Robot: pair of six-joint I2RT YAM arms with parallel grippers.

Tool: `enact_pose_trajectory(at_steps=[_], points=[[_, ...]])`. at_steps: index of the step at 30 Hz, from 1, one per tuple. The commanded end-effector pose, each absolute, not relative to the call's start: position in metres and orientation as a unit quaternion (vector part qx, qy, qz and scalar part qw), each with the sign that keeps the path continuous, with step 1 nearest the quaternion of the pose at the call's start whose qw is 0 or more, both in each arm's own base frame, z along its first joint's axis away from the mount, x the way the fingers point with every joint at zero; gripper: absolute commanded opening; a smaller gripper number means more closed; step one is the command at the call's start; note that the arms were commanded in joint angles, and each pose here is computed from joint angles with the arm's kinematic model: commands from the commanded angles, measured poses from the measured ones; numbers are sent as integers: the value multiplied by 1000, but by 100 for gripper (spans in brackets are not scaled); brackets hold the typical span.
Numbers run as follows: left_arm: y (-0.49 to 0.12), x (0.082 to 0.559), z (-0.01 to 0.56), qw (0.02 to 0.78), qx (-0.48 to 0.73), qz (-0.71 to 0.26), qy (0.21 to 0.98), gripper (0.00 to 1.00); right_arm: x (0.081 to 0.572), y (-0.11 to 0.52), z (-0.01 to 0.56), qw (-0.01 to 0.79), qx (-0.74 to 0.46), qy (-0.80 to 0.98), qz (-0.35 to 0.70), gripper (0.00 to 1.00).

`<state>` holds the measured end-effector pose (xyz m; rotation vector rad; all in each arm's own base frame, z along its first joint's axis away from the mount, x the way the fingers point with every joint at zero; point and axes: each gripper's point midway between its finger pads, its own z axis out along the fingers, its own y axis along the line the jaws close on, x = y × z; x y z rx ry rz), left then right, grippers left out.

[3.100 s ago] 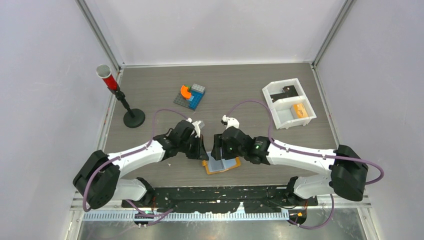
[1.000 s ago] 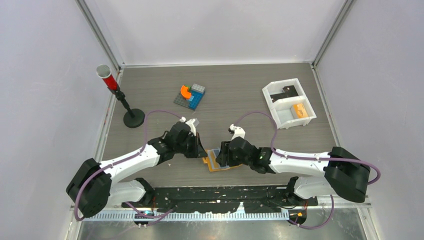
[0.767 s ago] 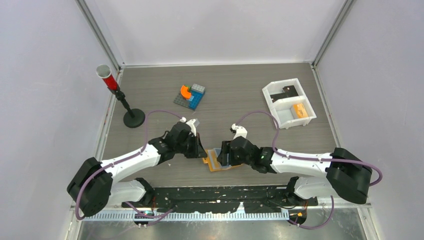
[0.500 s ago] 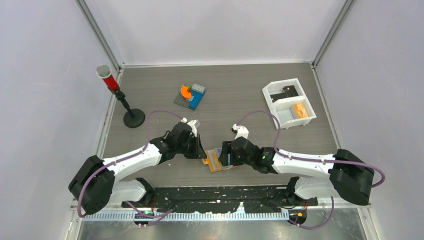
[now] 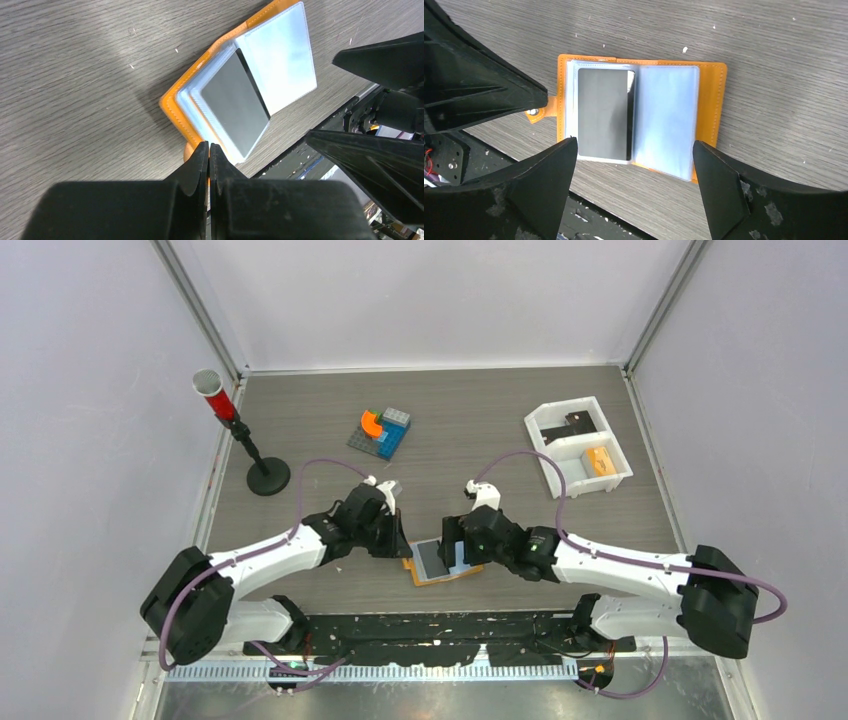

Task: Take the credit cards out of the card holder
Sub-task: Remove the credit card from the card holder.

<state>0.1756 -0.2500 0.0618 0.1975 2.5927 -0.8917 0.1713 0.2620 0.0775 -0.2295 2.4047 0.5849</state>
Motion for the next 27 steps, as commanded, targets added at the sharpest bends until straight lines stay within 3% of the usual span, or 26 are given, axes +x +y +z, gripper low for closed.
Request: enact_pose_trajectory(at_steps=[1, 6, 8, 10, 12, 14, 19, 27], points=[[-256, 187, 74, 214, 83, -318, 920, 0, 177, 266, 112, 345, -87, 903, 242, 94], [-256, 188, 74, 214, 83, -316, 921, 3, 176, 280, 132, 355, -96, 886, 284, 89], [-256, 187, 77, 214, 79, -315, 921, 16, 176, 287, 135, 354, -103, 880, 300, 80], [-255, 188, 83, 218, 76, -315, 921, 29, 176, 295, 134, 351, -108, 876, 313, 56], [-254, 189, 91, 226, 73, -316, 918, 37, 178, 302, 133, 348, -109, 873, 322, 42], [-254, 190, 100, 233, 69, -324, 914, 39, 181, 307, 128, 342, -109, 872, 331, 36], [-264, 191, 115, 239, 65, -357, 901, 35, 192, 311, 110, 320, -103, 879, 338, 31], [-275, 190, 84, 205, 70, -360, 907, 25, 201, 307, 83, 292, -98, 889, 339, 30]])
